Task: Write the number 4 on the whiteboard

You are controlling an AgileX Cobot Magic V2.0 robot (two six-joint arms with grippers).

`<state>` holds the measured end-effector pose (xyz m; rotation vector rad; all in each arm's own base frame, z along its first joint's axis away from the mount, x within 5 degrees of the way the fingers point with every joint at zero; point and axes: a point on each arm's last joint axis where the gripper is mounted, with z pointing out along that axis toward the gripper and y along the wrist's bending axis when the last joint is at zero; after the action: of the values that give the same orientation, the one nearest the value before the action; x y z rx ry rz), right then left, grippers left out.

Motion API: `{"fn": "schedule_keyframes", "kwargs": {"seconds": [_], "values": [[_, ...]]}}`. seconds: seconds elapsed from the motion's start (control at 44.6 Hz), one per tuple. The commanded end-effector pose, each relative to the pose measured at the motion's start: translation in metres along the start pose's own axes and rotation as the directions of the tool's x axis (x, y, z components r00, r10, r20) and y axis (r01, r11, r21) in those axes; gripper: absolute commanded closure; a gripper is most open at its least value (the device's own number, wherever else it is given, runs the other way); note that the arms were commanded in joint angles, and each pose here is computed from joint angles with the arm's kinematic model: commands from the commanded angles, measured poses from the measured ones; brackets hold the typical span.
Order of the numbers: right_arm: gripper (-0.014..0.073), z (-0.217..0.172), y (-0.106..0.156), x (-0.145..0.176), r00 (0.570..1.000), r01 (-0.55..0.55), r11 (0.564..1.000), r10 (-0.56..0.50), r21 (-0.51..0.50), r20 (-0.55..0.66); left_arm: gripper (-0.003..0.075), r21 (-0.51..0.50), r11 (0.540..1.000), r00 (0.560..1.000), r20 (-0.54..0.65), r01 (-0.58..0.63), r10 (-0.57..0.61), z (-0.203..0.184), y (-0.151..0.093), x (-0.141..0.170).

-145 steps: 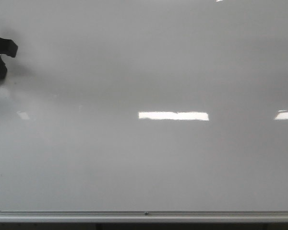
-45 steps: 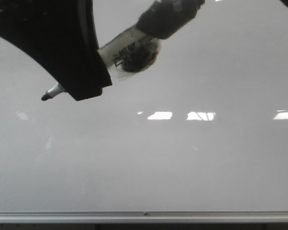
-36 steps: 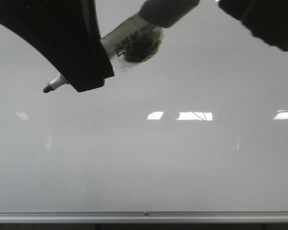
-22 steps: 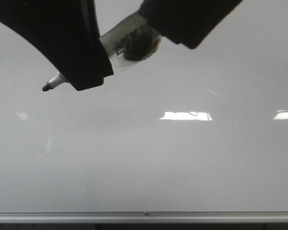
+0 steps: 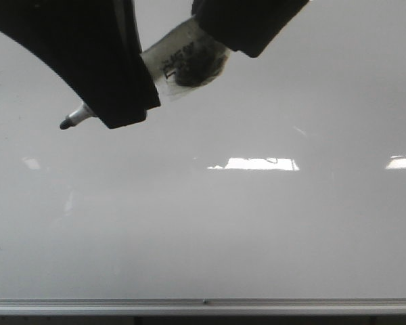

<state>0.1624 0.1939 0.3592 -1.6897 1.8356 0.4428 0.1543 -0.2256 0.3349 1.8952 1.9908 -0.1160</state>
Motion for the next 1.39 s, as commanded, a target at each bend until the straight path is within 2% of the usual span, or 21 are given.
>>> {"fn": "schedule_keyframes", "kwargs": {"seconds": [0.0, 0.09, 0.179, 0.224, 0.314, 0.381, 0.493, 0.606, 0.695, 0.807, 0.875, 0.987, 1.054, 1.099, 1.166, 1.211, 1.323, 1.368], "values": [[0.0561, -0.015, 0.002, -0.009, 0.998, 0.011, 1.000, -0.012, 0.018, 0.055, 0.0703, -0.036, 0.999, 0.997, 0.075, 0.001, 0.001, -0.017, 0.001, -0.005], [0.0618, -0.014, 0.003, -0.008, 0.999, 0.012, 1.000, -0.012, 0.010, 0.048, 0.0567, -0.037, 0.999, 0.997, 0.077, 0.001, 0.001, -0.017, 0.001, -0.006], [0.0654, -0.014, 0.003, -0.007, 0.999, 0.011, 1.000, -0.011, 0.007, 0.044, 0.0361, -0.040, 0.999, 0.997, 0.082, 0.002, 0.002, -0.017, 0.001, -0.006], [0.0664, -0.014, 0.003, -0.007, 0.999, 0.011, 1.000, -0.011, 0.005, 0.043, 0.0283, -0.041, 0.999, 0.997, 0.083, 0.002, 0.002, -0.017, 0.001, -0.006], [0.0664, -0.015, 0.003, -0.006, 0.999, 0.011, 1.000, -0.011, 0.002, 0.036, 0.0195, -0.044, 0.999, 0.997, 0.077, -0.001, 0.004, -0.020, 0.000, -0.004], [0.0664, -0.016, 0.002, -0.004, 1.000, 0.004, 1.000, -0.004, 0.002, 0.026, 0.0188, -0.057, 0.998, 0.998, 0.064, -0.002, 0.006, -0.027, 0.000, 0.001], [0.0664, -0.026, -0.002, 0.004, 0.999, -0.049, 0.999, 0.049, 0.012, 0.001, 0.0188, -0.078, 0.994, 0.995, 0.074, 0.076, -0.071, -0.041, 0.004, 0.014], [0.0664, -0.044, -0.009, 0.017, 0.991, -0.133, 0.989, 0.134, 0.069, -0.013, 0.0188, -0.124, 0.978, 0.981, 0.113, 0.170, -0.157, -0.060, 0.010, 0.035], [0.0664, -0.062, -0.014, 0.027, 0.975, -0.221, 0.963, 0.223, 0.155, 0.004, 0.0188, -0.142, 0.954, 0.957, 0.160, 0.264, -0.242, -0.072, 0.013, 0.055], [0.0664, -0.094, -0.017, 0.042, 0.908, -0.418, 0.862, 0.410, 0.287, 0.092, 0.0188, -0.141, 0.905, 0.896, 0.262, 0.402, -0.358, -0.086, 0.012, 0.079], [0.0664, -0.112, -0.014, 0.052, 0.866, -0.497, 0.795, 0.479, 0.350, 0.141, 0.0188, -0.140, 0.865, 0.849, 0.319, 0.482, -0.421, -0.092, 0.010, 0.093], [0.0663, -0.138, -0.005, 0.066, 0.789, -0.610, 0.665, 0.563, 0.431, 0.246, 0.0188, -0.133, 0.754, 0.727, 0.415, 0.643, -0.547, -0.102, 0.010, 0.113], [0.0663, -0.147, 0.004, 0.073, 0.764, -0.641, 0.608, 0.566, 0.468, 0.310, 0.0188, -0.150, 0.681, 0.660, 0.459, 0.717, -0.595, -0.108, 0.010, 0.124], [0.0663, -0.149, 0.009, 0.080, 0.752, -0.655, 0.577, 0.560, 0.488, 0.348, 0.0188, -0.163, 0.647, 0.633, 0.479, 0.745, -0.608, -0.110, 0.011, 0.129], [0.0663, -0.146, 0.019, 0.088, 0.742, -0.668, 0.554, 0.553, 0.497, 0.379, 0.0188, -0.184, 0.602, 0.597, 0.519, 0.777, -0.612, -0.116, 0.011, 0.136], [0.0663, -0.142, 0.026, 0.093, 0.735, -0.675, 0.554, 0.556, 0.487, 0.388, 0.0188, -0.188, 0.584, 0.581, 0.536, 0.789, -0.612, -0.118, 0.011, 0.138], [0.0663, -0.125, 0.031, 0.107, 0.728, -0.682, 0.554, 0.580, 0.477, 0.366, 0.0188, -0.191, 0.572, 0.569, 0.552, 0.798, -0.609, -0.119, 0.013, 0.139], [0.0663, -0.121, 0.028, 0.112, 0.729, -0.680, 0.539, 0.573, 0.497, 0.375, 0.0188, -0.190, 0.572, 0.569, 0.549, 0.798, -0.612, -0.118, 0.014, 0.139]]}}
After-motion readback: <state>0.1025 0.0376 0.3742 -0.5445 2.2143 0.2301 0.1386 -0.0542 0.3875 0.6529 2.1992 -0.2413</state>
